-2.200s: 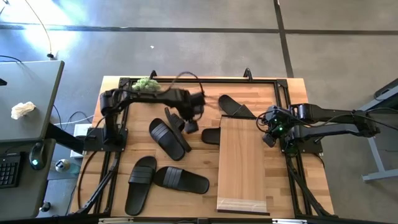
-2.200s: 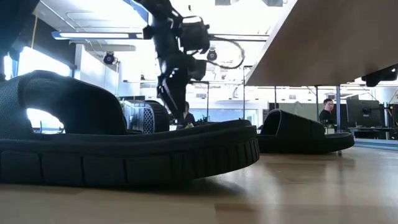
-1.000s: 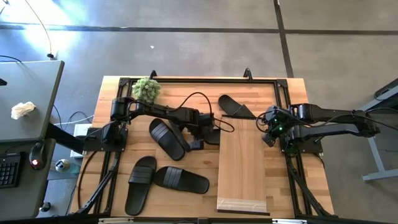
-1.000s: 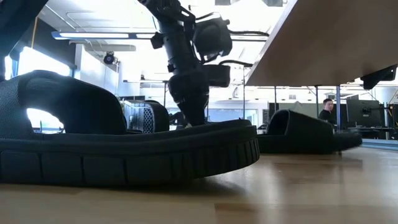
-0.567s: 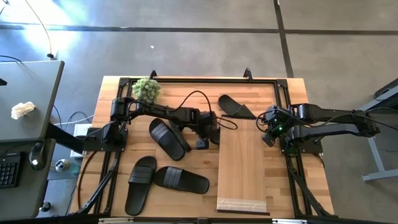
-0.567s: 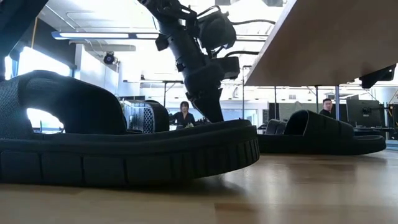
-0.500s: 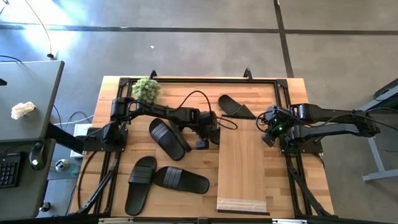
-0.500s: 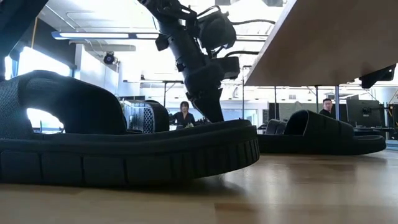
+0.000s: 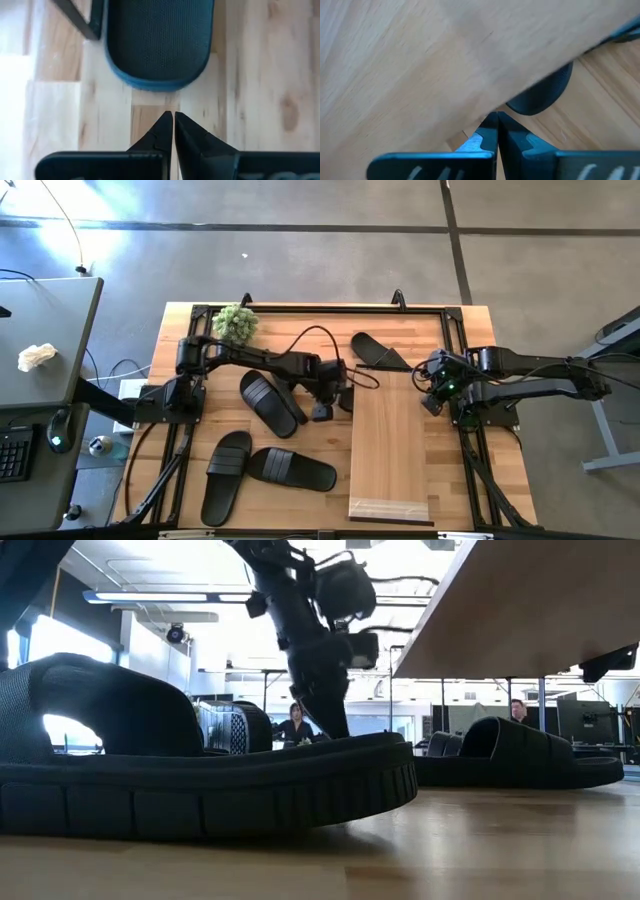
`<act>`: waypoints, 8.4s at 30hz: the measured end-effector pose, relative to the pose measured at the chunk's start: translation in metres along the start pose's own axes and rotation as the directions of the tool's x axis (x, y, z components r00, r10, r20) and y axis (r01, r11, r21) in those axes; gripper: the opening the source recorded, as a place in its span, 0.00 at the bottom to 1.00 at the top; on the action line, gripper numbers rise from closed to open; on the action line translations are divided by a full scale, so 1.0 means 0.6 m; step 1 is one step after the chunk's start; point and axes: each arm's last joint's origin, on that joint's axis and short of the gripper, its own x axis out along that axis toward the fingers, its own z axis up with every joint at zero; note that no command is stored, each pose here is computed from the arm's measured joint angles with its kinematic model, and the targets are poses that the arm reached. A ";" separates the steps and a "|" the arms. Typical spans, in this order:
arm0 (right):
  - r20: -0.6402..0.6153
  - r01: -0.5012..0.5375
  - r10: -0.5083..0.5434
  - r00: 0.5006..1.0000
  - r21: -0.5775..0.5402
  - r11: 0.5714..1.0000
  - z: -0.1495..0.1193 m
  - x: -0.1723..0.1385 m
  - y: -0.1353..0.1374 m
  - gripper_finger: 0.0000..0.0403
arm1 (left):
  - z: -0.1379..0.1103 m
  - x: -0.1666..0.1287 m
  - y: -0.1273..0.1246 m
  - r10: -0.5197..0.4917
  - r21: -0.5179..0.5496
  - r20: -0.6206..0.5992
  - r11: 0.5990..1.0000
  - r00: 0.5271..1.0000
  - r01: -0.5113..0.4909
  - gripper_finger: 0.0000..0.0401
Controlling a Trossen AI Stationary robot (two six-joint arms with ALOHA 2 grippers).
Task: Pick and place slides into the shelf
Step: Put the black slide under the shelf
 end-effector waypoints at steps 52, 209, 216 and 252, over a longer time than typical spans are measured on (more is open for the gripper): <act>0.163 0.217 -0.327 0.931 0.474 0.853 -0.038 -0.111 -0.025 0.21 | -0.028 -0.139 0.370 0.013 -0.595 0.572 0.694 0.820 0.405 0.02; 0.067 0.085 -0.134 0.989 0.487 0.869 0.243 0.030 -0.216 0.41 | -0.069 0.006 0.369 -0.096 -0.786 0.364 0.502 0.926 0.361 0.36; 0.052 -0.007 -0.028 0.998 0.589 0.808 0.226 0.013 -0.225 0.41 | -0.069 0.005 0.369 -0.125 -0.768 0.377 0.512 0.918 0.385 0.36; -0.031 -0.123 0.169 0.985 0.559 0.820 0.249 0.095 -0.256 0.32 | -0.074 -0.002 0.381 -0.168 -0.748 0.414 0.497 0.895 0.440 0.36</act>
